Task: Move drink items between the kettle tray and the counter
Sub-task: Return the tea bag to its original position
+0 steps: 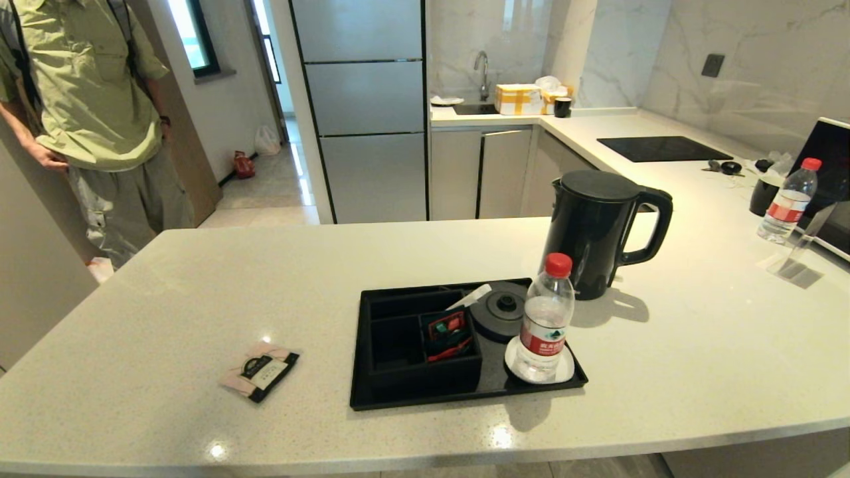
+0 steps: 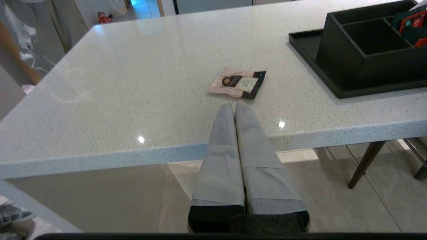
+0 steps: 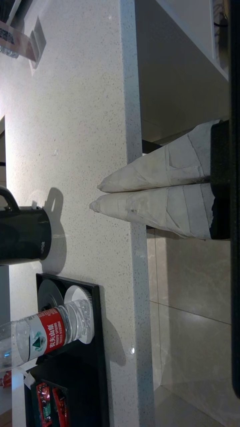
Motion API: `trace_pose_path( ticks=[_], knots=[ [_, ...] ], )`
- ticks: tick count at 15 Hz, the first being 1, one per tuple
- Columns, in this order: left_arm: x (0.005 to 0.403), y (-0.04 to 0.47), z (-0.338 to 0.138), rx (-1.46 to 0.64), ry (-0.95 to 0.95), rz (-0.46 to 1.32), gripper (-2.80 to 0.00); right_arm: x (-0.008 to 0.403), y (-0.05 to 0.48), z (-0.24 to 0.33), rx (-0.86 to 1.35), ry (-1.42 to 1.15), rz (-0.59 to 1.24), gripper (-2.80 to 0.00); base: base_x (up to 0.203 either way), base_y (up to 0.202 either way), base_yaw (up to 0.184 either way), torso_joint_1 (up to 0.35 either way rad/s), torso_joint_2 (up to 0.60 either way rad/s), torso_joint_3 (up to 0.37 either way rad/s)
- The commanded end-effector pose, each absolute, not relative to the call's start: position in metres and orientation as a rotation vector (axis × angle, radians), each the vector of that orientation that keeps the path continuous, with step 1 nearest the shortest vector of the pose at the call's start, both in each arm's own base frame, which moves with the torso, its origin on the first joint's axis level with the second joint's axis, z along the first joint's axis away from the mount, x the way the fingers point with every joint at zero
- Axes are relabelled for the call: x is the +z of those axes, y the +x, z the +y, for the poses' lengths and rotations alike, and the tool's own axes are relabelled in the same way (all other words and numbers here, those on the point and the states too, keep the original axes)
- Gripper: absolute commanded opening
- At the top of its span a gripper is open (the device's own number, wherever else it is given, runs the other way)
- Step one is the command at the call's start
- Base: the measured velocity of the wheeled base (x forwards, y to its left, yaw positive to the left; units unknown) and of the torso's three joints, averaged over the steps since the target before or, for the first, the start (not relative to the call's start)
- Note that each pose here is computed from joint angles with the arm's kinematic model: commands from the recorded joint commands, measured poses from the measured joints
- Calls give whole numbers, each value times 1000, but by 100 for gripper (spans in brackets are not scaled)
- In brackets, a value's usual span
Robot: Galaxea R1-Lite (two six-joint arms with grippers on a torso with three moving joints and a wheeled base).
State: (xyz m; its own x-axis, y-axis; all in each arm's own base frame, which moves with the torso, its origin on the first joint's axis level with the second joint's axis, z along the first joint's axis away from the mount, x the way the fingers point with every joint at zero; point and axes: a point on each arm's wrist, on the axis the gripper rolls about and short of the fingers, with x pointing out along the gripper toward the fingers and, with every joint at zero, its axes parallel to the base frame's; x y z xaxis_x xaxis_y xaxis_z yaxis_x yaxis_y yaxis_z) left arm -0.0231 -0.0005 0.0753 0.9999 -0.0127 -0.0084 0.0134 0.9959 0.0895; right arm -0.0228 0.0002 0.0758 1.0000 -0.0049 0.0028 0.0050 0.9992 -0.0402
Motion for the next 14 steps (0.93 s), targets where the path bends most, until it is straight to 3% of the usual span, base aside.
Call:
trace_pose_path(
  ticks=[1,3,5,9,11,14],
  knots=[
    [76,-23,0,-11,89,13,-280,75,-23,0,-5,-41,-1,-280,0,0,0,0,0,0],
    [90,-26,0,3,124,17,-280,75,-23,0,-5,-41,-1,-280,0,0,0,0,0,0],
    [137,-25,1,38,101,44,-280,75,-23,0,-5,-41,-1,-280,0,0,0,0,0,0],
    [214,23,5,200,17,389,-280,75,-23,0,-5,-41,-1,-280,0,0,0,0,0,0],
    [206,63,8,212,-26,705,-280,75,-23,0,-5,-41,-1,-280,0,0,0,0,0,0],
    [182,102,0,145,-52,1030,-280,75,-23,0,-5,-41,-1,-280,0,0,0,0,0,0]
  ],
)
